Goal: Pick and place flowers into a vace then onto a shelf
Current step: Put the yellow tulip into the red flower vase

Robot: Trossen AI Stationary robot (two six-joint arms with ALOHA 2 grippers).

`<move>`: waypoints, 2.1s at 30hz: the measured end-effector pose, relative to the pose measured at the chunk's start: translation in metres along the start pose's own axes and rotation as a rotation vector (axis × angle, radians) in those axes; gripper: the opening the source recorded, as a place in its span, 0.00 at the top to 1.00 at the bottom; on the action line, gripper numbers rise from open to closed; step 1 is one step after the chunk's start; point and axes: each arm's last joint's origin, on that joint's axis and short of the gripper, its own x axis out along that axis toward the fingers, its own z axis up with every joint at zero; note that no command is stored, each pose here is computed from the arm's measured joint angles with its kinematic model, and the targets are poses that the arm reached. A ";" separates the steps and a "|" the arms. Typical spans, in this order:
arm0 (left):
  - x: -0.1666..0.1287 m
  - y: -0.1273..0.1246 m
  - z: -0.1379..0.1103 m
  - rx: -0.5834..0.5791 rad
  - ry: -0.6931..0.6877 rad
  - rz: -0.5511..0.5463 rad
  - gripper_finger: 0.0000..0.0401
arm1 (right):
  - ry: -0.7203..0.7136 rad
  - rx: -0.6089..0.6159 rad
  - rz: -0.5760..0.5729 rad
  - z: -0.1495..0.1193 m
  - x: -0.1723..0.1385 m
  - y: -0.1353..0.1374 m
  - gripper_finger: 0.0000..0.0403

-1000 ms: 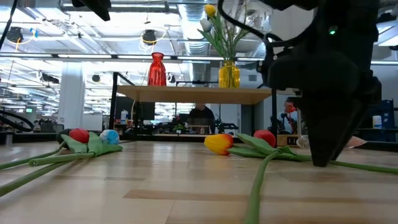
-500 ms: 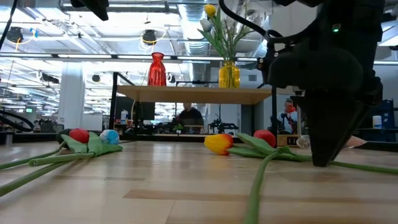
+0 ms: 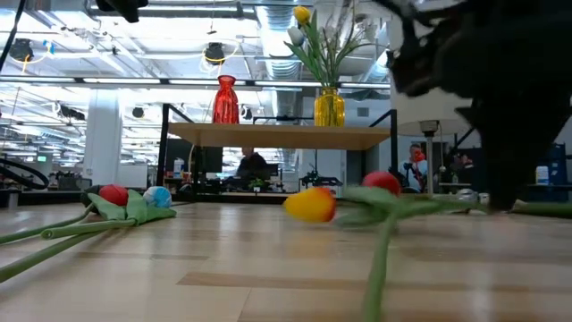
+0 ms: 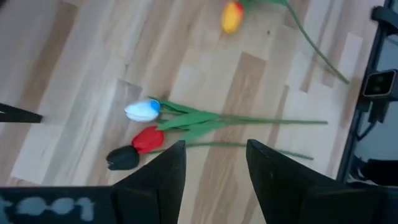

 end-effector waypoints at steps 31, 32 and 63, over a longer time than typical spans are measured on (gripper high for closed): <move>0.000 0.000 0.000 0.176 0.009 -0.012 0.61 | 0.683 -0.679 0.387 -0.011 -0.090 -0.001 1.00; 0.000 0.000 0.000 0.181 0.010 -0.014 0.61 | 0.709 -0.684 0.429 -0.011 -0.091 0.000 1.00; -0.045 0.027 -0.004 0.255 -0.340 0.252 0.61 | 0.013 -0.450 0.954 0.134 -0.121 -0.001 1.00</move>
